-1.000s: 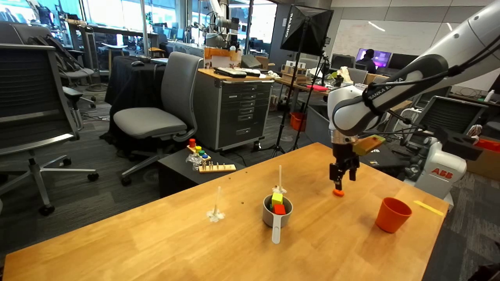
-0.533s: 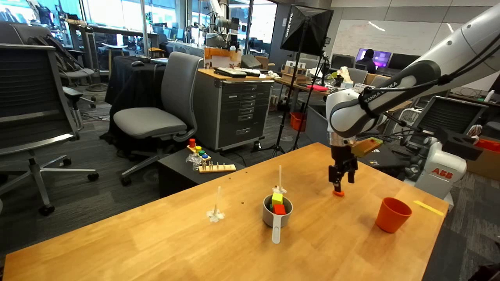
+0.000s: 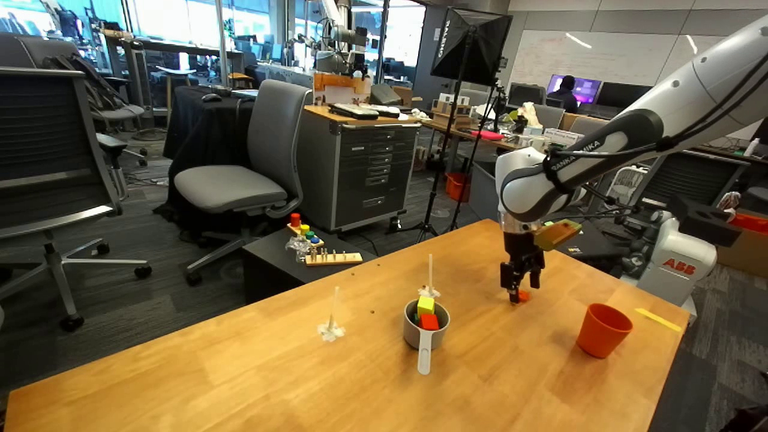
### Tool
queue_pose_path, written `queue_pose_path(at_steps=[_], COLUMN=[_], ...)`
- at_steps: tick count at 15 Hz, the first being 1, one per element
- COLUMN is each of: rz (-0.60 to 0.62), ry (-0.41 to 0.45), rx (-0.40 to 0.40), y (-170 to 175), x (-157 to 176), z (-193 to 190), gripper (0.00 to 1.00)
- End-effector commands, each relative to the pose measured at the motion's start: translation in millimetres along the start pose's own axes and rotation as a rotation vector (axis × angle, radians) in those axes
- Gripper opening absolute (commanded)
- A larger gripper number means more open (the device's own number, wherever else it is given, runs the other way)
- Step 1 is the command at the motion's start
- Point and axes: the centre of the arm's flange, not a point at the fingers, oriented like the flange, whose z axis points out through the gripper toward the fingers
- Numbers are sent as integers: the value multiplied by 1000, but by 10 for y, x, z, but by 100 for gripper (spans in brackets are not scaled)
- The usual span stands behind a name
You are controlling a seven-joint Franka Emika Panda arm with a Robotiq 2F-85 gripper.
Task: Pick up the yellow, green and orange objects and put them in the silver cup then pick up the other three orange objects and put them in the orange cup
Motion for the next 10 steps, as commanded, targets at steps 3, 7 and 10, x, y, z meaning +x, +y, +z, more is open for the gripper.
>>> queue_pose_path(at_steps=[3,7,10], rz=[-1,1,3], ry=[3,12,13], rx=[-13,-11,2], y=[26,53,111], x=[148,161,150], z=[15,-23,-81], gripper=[71,45,23])
